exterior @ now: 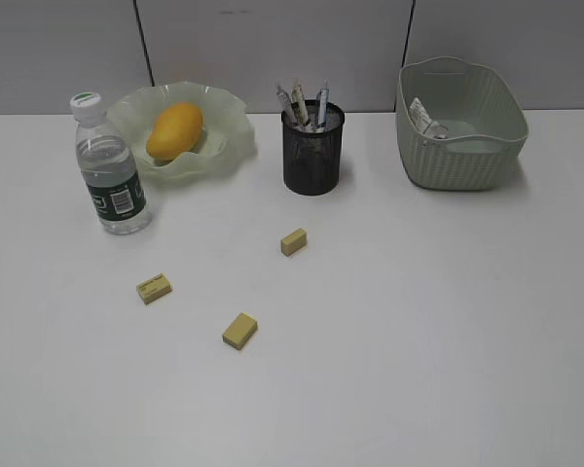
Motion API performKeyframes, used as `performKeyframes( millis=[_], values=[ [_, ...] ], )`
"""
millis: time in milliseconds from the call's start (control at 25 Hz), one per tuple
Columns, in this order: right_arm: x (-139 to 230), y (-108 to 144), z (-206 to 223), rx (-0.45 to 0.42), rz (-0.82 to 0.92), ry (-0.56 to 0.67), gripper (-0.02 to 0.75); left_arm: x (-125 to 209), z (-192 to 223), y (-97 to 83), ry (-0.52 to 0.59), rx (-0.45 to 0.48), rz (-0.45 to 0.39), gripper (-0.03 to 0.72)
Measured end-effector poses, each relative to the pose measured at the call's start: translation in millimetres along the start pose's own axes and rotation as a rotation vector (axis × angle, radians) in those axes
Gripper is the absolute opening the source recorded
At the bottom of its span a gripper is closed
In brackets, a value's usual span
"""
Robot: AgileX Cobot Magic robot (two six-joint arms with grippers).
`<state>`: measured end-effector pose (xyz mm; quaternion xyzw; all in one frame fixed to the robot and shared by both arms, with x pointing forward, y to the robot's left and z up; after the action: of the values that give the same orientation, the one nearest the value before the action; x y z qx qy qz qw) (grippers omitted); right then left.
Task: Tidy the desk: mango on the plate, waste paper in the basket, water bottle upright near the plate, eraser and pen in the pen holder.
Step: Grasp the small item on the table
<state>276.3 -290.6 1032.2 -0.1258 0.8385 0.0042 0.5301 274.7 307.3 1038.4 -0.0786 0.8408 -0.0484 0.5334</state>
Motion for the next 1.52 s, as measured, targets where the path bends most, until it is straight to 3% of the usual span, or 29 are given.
performKeyframes(
  millis=[1000,1080,1280,1400,1520],
  values=[
    [-0.8,-2.4,0.1,0.054,0.025,0.0,0.435,0.1,0.0,-0.3,0.001,0.002,-0.001,0.246],
    [-0.8,-2.4,0.1,0.054,0.025,0.0,0.435,0.1,0.0,-0.3,0.001,0.002,-0.001,0.292],
    [-0.8,-2.4,0.1,0.055,0.025,0.0,0.434,0.1,0.0,-0.3,0.001,0.002,-0.001,0.576],
    [-0.8,-2.4,0.1,0.055,0.025,0.0,0.434,0.1,0.0,-0.2,0.0,0.001,-0.001,0.615],
    [-0.8,-2.4,0.1,0.055,0.025,0.0,0.434,0.0,0.0,-0.1,0.0,0.001,0.0,0.581]
  ],
)
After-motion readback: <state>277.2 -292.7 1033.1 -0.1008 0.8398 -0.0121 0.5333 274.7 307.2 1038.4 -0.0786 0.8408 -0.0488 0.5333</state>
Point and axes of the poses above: a point on each arm's last joint axis where the gripper is mounted, z pointing out along that axis toward the gripper, y along the wrist's bending axis when the last joint is at zero, x = y × z, the point moved 5 cm from there along z, pointing out along that axis toward the gripper, and after that the axes turned 9 degrees about -z, right-handed, at the moved point
